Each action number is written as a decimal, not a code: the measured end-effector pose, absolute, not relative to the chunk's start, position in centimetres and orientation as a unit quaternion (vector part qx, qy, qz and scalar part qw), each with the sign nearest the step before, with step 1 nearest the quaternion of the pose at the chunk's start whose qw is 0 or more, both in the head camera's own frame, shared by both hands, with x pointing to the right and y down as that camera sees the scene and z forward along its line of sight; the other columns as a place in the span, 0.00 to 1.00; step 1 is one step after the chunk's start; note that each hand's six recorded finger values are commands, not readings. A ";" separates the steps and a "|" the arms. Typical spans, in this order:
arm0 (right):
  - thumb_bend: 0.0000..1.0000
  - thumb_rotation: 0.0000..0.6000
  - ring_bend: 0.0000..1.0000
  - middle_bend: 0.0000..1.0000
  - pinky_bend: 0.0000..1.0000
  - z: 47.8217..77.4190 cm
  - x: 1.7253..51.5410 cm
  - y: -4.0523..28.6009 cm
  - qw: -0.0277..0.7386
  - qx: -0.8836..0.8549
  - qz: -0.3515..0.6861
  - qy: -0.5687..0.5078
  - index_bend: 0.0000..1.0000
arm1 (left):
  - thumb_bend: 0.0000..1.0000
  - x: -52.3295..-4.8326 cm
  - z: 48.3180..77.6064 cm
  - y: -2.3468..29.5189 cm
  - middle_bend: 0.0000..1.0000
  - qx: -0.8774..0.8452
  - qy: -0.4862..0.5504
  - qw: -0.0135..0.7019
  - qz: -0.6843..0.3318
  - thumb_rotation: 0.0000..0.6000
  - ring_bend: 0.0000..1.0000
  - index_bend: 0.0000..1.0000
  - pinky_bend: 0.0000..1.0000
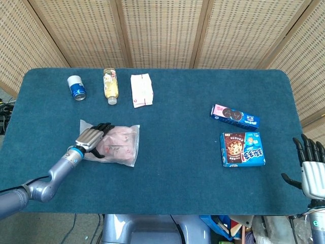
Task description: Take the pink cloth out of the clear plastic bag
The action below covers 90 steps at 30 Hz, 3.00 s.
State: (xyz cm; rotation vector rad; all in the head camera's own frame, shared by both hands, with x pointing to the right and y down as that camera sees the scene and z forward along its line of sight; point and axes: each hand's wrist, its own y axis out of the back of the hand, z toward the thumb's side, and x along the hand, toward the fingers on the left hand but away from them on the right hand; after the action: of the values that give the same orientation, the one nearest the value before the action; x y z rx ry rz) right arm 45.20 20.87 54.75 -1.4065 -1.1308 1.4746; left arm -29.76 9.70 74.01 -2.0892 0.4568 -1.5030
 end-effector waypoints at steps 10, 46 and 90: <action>0.00 1.00 0.00 0.00 0.00 55.2 45.1 20.8 0.392 -0.558 0.584 -0.440 0.00 | 0.44 -28.9 73.9 9.7 0.51 -0.788 0.212 0.257 -0.518 1.00 0.49 0.53 0.63; 0.00 1.00 0.00 0.09 0.00 50.3 32.4 7.2 0.260 -0.784 0.401 -0.396 0.23 | 0.48 -15.0 65.9 3.6 0.52 -0.834 0.379 0.361 -0.173 1.00 0.49 0.56 0.63; 0.00 1.00 0.00 0.05 0.00 50.9 22.1 4.7 0.152 -0.808 0.383 -0.422 0.36 | 0.48 -7.4 64.5 3.2 0.52 -0.845 0.421 0.312 -0.111 1.00 0.49 0.56 0.63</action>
State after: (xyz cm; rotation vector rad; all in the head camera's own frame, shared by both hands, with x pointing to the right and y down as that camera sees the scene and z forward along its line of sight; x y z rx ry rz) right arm 22.08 4.74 50.87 -2.3179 -1.2099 1.0994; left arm -7.39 3.23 64.52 -2.2296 1.1098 -0.2924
